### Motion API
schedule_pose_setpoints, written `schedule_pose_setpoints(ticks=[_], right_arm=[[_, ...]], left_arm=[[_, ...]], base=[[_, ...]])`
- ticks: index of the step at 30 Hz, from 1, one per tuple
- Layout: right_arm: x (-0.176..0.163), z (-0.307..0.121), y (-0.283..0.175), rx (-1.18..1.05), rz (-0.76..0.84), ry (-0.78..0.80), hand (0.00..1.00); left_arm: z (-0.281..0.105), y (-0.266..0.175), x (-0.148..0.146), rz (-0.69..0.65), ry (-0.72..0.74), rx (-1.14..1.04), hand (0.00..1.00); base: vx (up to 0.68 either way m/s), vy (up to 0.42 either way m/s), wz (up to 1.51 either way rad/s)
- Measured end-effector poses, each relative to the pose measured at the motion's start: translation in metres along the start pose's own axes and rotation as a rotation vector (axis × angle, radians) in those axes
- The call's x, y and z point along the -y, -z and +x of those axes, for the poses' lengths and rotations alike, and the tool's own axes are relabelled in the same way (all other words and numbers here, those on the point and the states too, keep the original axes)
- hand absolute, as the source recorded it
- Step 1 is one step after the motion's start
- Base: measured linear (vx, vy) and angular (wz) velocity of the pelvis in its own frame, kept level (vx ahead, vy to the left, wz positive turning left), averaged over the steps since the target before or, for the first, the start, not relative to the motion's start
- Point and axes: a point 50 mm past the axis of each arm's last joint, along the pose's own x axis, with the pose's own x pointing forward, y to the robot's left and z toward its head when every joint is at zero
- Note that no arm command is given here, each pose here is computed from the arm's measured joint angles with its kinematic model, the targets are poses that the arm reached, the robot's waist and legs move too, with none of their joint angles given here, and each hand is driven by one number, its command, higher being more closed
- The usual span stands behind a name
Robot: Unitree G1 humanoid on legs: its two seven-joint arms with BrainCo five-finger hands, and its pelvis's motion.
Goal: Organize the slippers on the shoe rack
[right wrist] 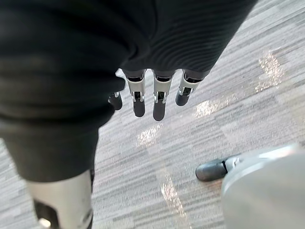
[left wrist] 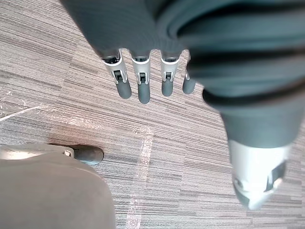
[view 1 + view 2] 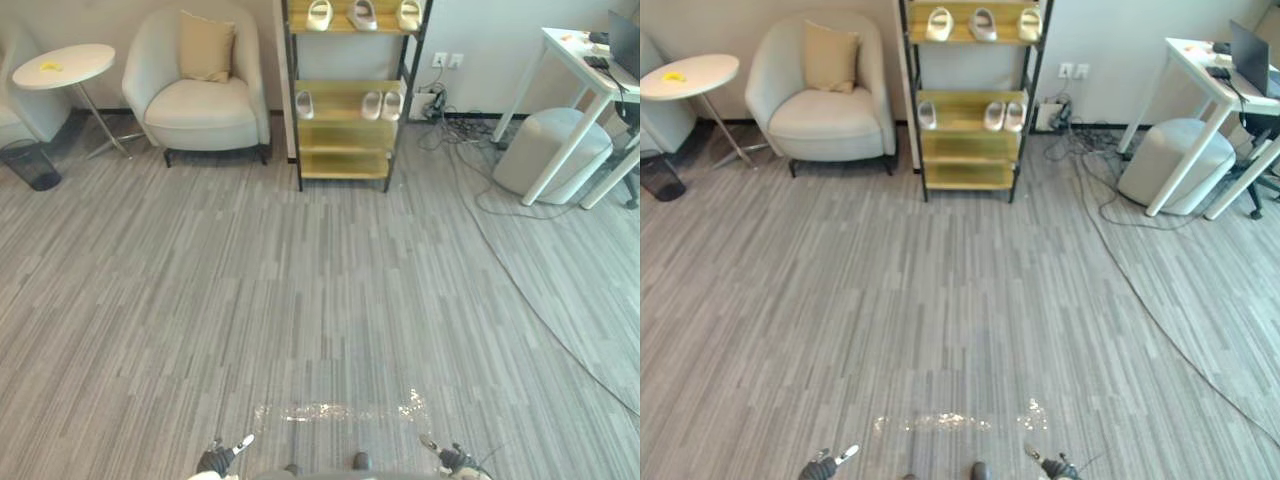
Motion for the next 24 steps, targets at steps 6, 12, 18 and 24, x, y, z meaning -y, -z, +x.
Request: schedule_pose_setpoints(ticks=[6, 12, 18, 24], right_arm=[[-0.016, -0.003, -0.016, 0.085, 0.014, -0.036, 0.0], [-0.027, -0.003, -0.025, 0.107, 0.023, -0.055, 0.0], [-0.042, -0.007, -0.011, 0.073, -0.009, -0.101, 0.0], [-0.052, -0.011, -0.021, 0.139, -0.026, -0.137, 0.0]], left_arm=[[0.001, -0.023, -0.001, -0.118, -0.028, 0.096, 0.0], [-0.001, -0.026, 0.004, -0.153, -0.031, 0.118, 0.0], [-0.003, -0.013, -0.006, -0.14, -0.065, 0.079, 0.0], [0.002, -0.032, 0.006, -0.087, -0.018, 0.118, 0.0]], base=[[0.01, -0.043, -0.05], [0.24, 0.076, -0.31], [0.42, 0.244, -0.55], [0.49, 0.157, -0.01]])
